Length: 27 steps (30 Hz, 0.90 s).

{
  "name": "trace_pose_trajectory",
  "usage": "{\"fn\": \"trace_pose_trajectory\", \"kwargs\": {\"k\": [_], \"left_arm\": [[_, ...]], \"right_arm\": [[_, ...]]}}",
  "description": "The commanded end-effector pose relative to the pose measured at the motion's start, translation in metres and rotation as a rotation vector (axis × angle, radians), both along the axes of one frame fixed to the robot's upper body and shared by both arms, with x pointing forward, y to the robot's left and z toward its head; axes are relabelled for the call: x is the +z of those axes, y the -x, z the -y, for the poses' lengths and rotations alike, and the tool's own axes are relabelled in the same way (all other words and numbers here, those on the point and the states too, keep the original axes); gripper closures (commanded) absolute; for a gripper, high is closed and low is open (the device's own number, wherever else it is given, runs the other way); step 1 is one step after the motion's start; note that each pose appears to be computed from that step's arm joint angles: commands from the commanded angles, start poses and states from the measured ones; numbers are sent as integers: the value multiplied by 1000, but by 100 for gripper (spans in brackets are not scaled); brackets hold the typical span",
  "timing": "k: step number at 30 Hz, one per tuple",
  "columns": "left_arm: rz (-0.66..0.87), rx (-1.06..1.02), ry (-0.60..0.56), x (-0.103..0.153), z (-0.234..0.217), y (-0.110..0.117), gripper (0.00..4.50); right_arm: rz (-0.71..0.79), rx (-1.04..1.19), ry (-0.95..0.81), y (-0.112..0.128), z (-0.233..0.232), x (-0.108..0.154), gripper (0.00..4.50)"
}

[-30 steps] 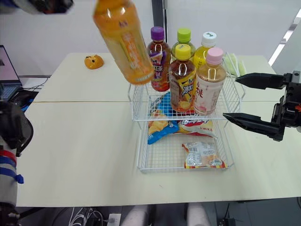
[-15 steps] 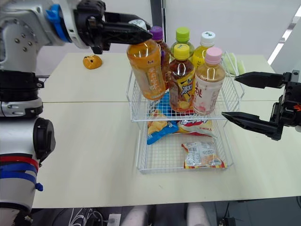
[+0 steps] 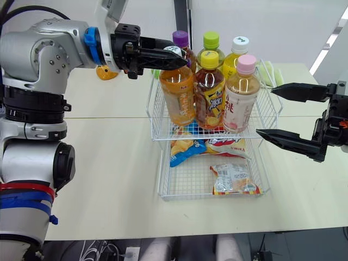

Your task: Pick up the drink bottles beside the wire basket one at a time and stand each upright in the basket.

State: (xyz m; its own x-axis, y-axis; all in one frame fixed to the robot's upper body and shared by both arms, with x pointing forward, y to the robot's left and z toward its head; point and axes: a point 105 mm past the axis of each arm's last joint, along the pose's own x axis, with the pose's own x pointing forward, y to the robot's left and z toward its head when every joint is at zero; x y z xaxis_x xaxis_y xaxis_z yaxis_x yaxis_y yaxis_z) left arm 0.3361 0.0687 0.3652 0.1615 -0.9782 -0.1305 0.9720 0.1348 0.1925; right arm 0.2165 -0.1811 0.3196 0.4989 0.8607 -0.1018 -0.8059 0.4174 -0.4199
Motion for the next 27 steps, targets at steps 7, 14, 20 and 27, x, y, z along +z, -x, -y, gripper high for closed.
{"fn": "trace_pose_trajectory", "kwargs": {"k": [7,14,20,27], "left_arm": [[6,-18,45,15,-5,2,126],[0,-48,78,27,-15,14,3],[42,-32,82,43,-36,25,3],[136,79,98,66,-72,33,3]], "right_arm": [[60,-27,6,5,3,12,0],[63,-36,8,5,5,13,0],[69,-52,17,4,9,16,0],[90,-66,35,1,16,26,0]]}}
